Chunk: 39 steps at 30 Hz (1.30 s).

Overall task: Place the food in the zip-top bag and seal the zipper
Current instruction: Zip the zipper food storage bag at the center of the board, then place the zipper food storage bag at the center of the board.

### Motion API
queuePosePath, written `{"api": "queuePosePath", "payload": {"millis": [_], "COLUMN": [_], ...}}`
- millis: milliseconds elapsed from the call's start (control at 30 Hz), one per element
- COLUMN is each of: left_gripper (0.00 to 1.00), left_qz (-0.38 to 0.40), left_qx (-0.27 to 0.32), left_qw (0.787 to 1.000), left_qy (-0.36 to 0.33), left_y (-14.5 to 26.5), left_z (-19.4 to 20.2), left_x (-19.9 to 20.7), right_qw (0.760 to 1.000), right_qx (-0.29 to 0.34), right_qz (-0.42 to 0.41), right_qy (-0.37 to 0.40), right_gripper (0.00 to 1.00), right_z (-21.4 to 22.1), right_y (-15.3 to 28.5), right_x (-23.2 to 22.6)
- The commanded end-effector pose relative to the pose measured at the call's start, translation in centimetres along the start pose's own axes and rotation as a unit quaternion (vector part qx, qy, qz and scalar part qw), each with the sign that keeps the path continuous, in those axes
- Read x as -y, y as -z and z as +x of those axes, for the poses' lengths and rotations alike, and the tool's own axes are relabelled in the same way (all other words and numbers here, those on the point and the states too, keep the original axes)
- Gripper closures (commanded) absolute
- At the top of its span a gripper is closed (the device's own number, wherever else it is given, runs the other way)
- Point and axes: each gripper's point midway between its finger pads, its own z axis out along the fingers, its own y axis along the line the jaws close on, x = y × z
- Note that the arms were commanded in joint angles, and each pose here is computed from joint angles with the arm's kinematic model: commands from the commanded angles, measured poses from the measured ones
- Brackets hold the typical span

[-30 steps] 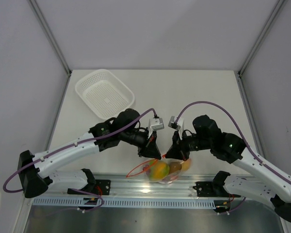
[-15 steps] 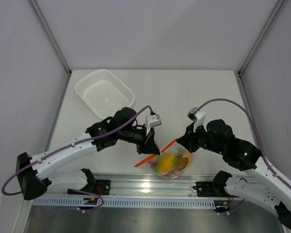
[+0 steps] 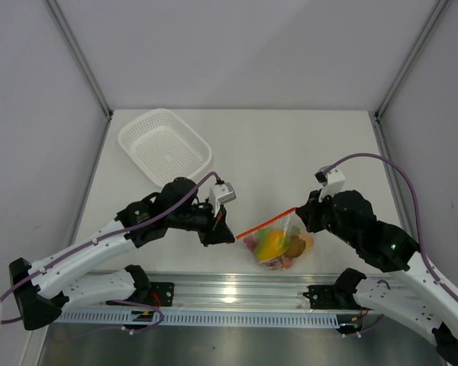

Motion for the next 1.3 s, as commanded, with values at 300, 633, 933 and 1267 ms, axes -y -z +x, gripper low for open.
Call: {"api": "queuePosePath", "payload": {"millis": [300, 633, 933, 1267], "left_gripper": [0.43, 0.01, 0.0, 0.01], "left_qz": [-0.083, -0.304, -0.204, -0.182], "left_qx": [0.006, 0.143, 0.151, 0.164], "left_qw": [0.996, 0.941, 0.967, 0.969], "left_qy": [0.031, 0.045, 0.031, 0.042], "left_y": [1.2, 7.5, 5.9, 6.1], "left_z": [1.4, -4.1, -2.6, -1.3], "left_x": [-2.6, -7.8, -5.0, -4.3], "right_qw": [0.998, 0.99, 0.94, 0.869], "right_qx": [0.028, 0.024, 0.054, 0.008], "right_qz": [0.055, 0.119, 0.289, 0.434], "right_qy": [-0.027, -0.066, -0.174, -0.236], "right_gripper": [1.0, 1.0, 1.0, 1.0], "right_z": [-1.2, -2.4, -5.8, -3.6], "right_y": [-1.0, -4.4, -5.8, -5.6], "right_x": [1.7, 4.4, 17.5, 29.8]}}
